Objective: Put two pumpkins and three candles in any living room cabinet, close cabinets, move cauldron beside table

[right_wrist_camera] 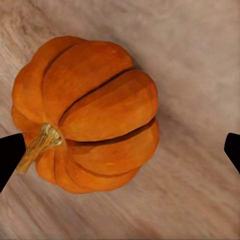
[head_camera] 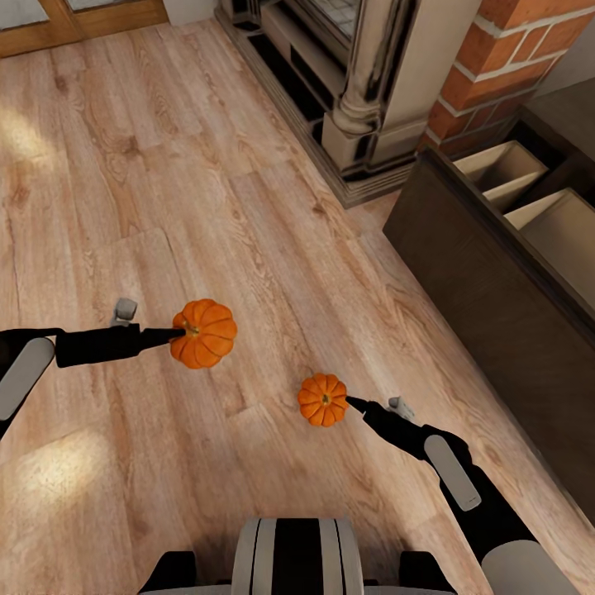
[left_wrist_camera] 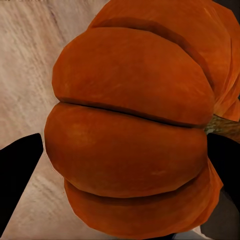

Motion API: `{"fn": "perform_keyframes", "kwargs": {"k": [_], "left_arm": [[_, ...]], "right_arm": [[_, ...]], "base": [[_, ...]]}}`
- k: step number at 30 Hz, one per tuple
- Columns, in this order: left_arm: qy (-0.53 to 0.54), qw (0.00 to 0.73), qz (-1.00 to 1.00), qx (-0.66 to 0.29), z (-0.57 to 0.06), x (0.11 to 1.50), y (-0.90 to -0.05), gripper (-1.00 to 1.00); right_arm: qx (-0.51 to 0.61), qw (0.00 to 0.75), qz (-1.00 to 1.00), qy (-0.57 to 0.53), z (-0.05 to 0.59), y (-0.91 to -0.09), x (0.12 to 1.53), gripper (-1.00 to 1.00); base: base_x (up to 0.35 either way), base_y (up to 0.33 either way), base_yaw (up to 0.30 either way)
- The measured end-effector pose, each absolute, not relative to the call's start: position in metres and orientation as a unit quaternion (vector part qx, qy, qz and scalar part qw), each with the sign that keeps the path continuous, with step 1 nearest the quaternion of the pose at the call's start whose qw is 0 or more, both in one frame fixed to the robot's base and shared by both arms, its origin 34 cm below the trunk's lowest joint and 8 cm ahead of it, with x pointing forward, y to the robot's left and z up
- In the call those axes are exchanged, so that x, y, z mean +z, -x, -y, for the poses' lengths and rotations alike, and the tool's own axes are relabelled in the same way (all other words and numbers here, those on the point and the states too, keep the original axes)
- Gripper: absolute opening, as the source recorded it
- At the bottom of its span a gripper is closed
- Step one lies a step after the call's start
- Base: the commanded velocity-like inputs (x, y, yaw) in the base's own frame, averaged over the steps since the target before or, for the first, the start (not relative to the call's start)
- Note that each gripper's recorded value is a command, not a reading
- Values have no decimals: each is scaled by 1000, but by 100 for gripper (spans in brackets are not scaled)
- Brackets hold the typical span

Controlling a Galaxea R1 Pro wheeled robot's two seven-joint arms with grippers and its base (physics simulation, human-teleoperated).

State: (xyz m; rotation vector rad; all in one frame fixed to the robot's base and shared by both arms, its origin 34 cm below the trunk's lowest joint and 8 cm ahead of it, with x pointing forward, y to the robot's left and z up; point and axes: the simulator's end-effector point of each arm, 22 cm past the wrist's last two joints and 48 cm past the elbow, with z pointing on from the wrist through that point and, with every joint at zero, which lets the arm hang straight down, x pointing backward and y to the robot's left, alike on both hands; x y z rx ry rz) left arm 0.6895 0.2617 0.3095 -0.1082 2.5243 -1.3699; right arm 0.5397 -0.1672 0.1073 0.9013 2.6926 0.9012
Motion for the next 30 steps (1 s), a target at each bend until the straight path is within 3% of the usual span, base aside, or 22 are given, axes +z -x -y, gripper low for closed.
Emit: {"fn": "perform_keyframes", "kwargs": {"k": [10, 30], "left_arm": [[29, 140, -866, -479, -258, 320, -692, -100], [30, 141, -866, -479, -259, 320, -693, -100]], "right_arm": [[363, 136, -872, -298, 159, -567, 130, 100], [337, 105, -881, -315, 175, -538, 106, 100]], "base": [[0, 0, 0], [28, 20, 0]]}}
